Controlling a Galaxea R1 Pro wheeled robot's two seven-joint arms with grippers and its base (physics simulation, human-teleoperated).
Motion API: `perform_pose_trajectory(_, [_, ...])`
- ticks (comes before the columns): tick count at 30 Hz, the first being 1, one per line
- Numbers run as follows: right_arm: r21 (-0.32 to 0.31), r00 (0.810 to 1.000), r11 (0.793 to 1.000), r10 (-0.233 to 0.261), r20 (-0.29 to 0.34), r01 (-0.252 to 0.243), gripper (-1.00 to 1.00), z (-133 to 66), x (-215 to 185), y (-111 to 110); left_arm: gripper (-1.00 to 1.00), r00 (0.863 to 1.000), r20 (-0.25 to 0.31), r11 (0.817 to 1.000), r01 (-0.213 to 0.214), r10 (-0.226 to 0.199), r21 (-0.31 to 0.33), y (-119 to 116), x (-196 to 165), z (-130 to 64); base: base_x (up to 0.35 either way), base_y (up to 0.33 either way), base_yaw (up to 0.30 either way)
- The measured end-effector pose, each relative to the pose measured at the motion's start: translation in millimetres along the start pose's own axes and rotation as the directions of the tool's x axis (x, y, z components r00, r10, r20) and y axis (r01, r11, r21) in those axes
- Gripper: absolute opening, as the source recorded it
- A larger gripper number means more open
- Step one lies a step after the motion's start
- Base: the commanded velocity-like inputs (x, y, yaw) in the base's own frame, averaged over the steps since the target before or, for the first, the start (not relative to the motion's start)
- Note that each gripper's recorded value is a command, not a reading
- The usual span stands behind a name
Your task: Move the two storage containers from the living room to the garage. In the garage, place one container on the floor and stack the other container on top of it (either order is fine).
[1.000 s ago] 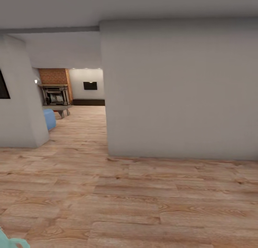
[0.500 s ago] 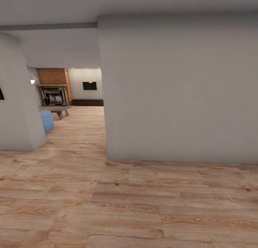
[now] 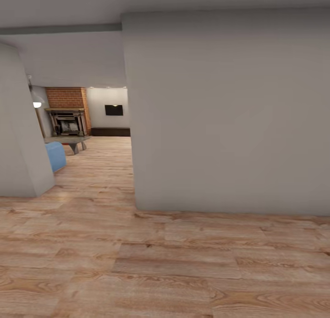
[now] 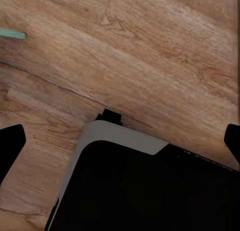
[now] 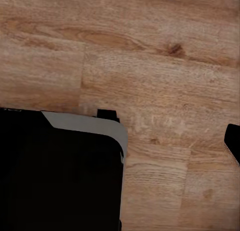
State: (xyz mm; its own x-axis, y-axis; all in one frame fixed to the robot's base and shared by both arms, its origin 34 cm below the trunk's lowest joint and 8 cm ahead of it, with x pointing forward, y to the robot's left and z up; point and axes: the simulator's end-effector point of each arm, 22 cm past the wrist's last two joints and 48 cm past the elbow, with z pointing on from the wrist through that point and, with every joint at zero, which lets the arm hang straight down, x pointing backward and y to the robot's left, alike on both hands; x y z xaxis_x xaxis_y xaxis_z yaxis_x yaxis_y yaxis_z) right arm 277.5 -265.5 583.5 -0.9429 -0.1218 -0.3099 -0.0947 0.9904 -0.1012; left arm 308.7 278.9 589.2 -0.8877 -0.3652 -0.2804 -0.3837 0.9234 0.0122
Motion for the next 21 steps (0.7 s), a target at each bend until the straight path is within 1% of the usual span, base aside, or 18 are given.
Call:
perform_pose_trajectory(10, [-0.005, 1.000, 1.000, 0.010, 0.000, -0.010, 1.00, -0.3, -0.4, 4.8, 1.00, 1.000, 0.000, 1.000, 0.000, 0.000, 0.000, 0.0, 0.1, 0.0, 0.325, 0.000, 0.012])
perform_pose_trajectory(14, [-0.001, 1.000, 1.000, 0.011, -0.001, -0.011, 1.00, -0.1, -0.2, 2.0, 1.00, 1.000, -0.001, 1.000, -0.001, 0.001, 0.002, -1.6, 0.8, -0.2, 0.325, 0.000, 0.202])
perform_pose_trajectory(21, [0.001, 1.000, 1.000, 0.011, -0.001, -0.011, 1.00, 0.0, 0.0, 0.6, 1.00, 1.000, -0.001, 1.000, -0.002, 0.002, 0.003, -2.1, 0.9, -0.2, 0.325, 0.000, 0.259])
